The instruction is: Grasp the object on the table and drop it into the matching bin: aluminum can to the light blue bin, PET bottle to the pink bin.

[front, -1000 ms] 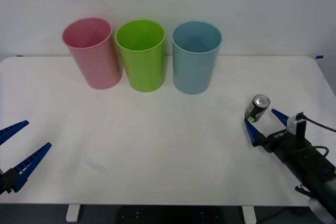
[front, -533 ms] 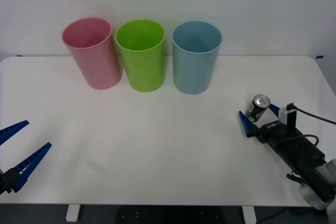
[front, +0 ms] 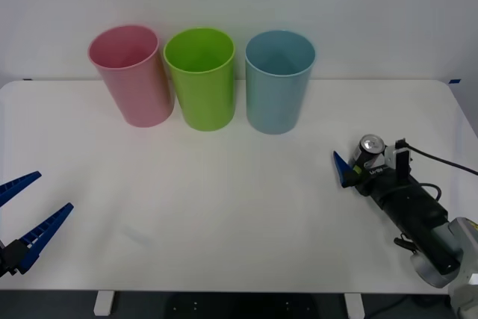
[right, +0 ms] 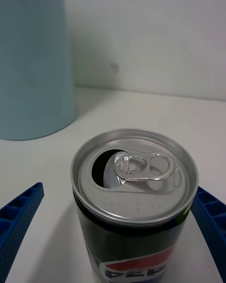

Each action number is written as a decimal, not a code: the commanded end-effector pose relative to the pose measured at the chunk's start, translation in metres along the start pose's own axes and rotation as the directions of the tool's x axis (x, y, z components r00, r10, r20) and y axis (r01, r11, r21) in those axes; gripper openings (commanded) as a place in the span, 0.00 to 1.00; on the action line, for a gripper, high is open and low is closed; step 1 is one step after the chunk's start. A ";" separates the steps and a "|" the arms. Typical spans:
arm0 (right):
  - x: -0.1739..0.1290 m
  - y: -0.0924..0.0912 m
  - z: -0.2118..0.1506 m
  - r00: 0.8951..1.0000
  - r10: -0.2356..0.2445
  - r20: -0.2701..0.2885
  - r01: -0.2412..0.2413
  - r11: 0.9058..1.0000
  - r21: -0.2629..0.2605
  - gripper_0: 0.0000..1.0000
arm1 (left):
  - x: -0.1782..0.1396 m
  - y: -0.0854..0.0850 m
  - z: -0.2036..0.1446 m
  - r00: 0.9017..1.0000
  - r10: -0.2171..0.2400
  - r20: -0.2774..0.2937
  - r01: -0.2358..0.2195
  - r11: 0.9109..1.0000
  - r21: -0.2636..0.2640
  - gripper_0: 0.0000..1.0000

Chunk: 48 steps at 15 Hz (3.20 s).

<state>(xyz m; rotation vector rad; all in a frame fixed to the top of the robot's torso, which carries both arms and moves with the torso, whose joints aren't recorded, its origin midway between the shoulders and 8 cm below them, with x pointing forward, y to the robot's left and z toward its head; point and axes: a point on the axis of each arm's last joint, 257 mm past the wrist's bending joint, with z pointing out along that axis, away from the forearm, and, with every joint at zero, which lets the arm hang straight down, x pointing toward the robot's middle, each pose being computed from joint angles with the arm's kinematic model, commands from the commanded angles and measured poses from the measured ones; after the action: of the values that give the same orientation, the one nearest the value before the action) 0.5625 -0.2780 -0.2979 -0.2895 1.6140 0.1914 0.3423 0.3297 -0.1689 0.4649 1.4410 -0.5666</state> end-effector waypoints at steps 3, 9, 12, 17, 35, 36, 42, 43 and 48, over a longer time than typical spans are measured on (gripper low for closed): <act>0.000 0.000 -0.001 1.000 -0.012 0.000 0.012 1.000 0.001 0.09 | 0.000 0.000 0.000 1.000 0.000 0.000 0.000 1.000 0.000 1.00; 0.000 0.001 -0.001 1.000 -0.017 0.004 0.017 1.000 -0.004 0.00 | 0.000 0.000 0.000 1.000 0.000 0.000 0.000 1.000 0.000 1.00; 0.000 0.002 -0.003 1.000 -0.015 0.008 0.015 1.000 -0.011 0.00 | 0.000 0.000 0.000 1.000 0.000 0.000 0.000 1.000 0.000 1.00; -0.012 0.007 -0.004 0.999 -0.007 0.045 0.009 0.999 -0.041 0.00 | 0.000 0.000 0.000 1.000 0.000 0.000 0.000 1.000 0.000 1.00; -0.194 0.050 -0.004 0.949 0.171 0.265 -0.102 0.961 -0.256 0.00 | 0.000 0.000 0.000 1.000 0.000 0.000 0.000 1.000 0.000 1.00; -0.204 0.052 -0.005 0.945 0.183 0.270 -0.109 0.957 -0.270 0.00 | 0.000 0.000 0.000 1.000 0.000 0.000 0.000 1.000 0.000 1.00; -0.263 0.066 -0.004 0.934 0.216 0.285 -0.104 0.926 -0.362 0.00 | 0.000 0.000 0.000 1.000 0.000 0.000 0.000 1.000 0.000 1.00; -0.271 0.068 0.001 0.935 0.211 0.285 -0.098 0.926 -0.366 0.00 | 0.000 0.000 0.000 1.000 0.000 0.000 0.000 1.000 0.000 1.00; -0.298 0.072 0.028 0.947 0.134 0.292 -0.022 0.933 -0.359 0.00 | 0.000 0.000 0.000 1.000 0.000 0.000 0.000 1.000 0.000 1.00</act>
<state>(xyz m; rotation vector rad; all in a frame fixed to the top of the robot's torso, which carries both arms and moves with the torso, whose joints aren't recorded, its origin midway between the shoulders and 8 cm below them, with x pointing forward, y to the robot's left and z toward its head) 0.5760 -0.1829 -0.0097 -0.4325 1.2702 0.5767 0.3423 0.3297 -0.1689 0.4648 1.4410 -0.5667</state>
